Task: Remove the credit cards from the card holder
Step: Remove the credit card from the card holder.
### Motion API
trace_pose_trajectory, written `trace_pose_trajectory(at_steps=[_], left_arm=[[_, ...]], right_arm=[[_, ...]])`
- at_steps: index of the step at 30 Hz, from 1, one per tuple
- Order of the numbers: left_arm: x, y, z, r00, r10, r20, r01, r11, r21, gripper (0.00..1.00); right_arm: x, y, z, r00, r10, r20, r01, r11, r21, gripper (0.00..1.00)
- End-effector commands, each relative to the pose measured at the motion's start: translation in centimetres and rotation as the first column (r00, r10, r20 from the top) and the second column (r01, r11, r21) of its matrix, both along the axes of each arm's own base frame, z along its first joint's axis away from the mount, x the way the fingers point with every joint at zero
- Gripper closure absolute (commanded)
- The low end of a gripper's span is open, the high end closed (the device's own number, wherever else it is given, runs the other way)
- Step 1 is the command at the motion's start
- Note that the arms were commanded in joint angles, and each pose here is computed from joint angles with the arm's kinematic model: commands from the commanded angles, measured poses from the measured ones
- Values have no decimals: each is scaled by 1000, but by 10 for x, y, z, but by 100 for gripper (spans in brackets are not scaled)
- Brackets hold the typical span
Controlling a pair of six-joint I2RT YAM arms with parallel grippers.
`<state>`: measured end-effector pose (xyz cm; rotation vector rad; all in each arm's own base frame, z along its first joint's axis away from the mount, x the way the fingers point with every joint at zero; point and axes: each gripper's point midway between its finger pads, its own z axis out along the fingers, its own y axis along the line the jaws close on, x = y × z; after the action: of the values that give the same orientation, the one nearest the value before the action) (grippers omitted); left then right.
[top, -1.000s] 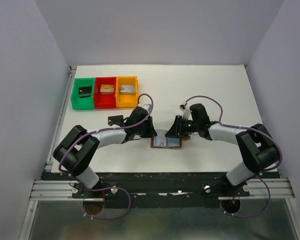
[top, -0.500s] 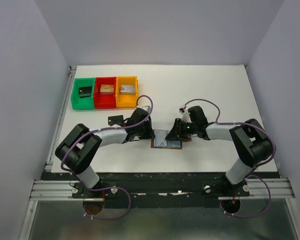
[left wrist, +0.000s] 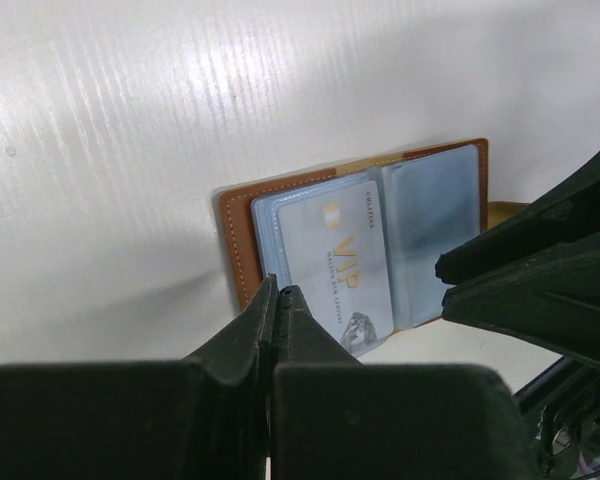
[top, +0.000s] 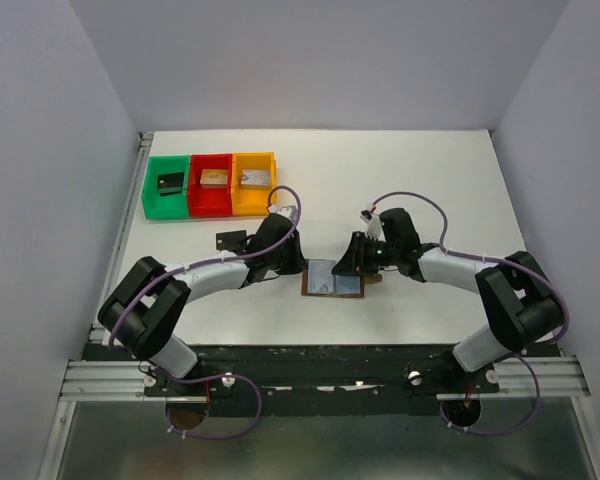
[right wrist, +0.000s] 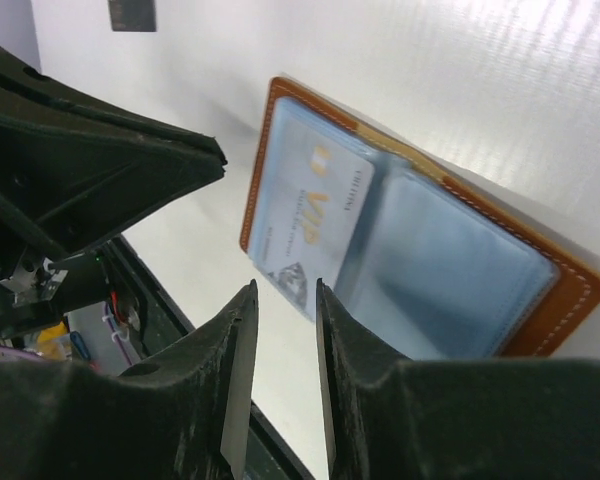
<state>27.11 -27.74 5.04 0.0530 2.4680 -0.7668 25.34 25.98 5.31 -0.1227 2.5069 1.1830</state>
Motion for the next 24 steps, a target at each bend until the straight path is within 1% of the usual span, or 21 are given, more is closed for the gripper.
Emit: trace_pose_trajectory(at_steps=[1, 3, 6, 10, 13, 24], left_arm=[[5, -10, 20, 997, -40, 62, 43, 997, -58, 100], [3, -18, 18, 996, -67, 52, 71, 994, -78, 100], [0, -20, 9, 996, -86, 25, 88, 993, -74, 100], [-2, -19, 0, 996, -90, 2, 90, 994, -55, 100], [-1, -18, -4, 996, -85, -9, 85, 995, -43, 100], [-4, -5, -19, 998, -38, -43, 39, 999, 16, 100]], right_arm=[[0, 10, 19, 998, 34, 49, -34, 999, -12, 63], [-1, 17, 22, 998, 50, 49, -50, 999, -8, 63], [-3, 24, 19, 997, 65, 35, -65, 998, -4, 62], [-4, 20, 7, 999, 45, 7, -44, 999, -27, 57], [-5, 17, -3, 999, 38, -10, -38, 998, -51, 55], [-8, 14, -25, 998, 24, -56, -29, 996, -83, 54]])
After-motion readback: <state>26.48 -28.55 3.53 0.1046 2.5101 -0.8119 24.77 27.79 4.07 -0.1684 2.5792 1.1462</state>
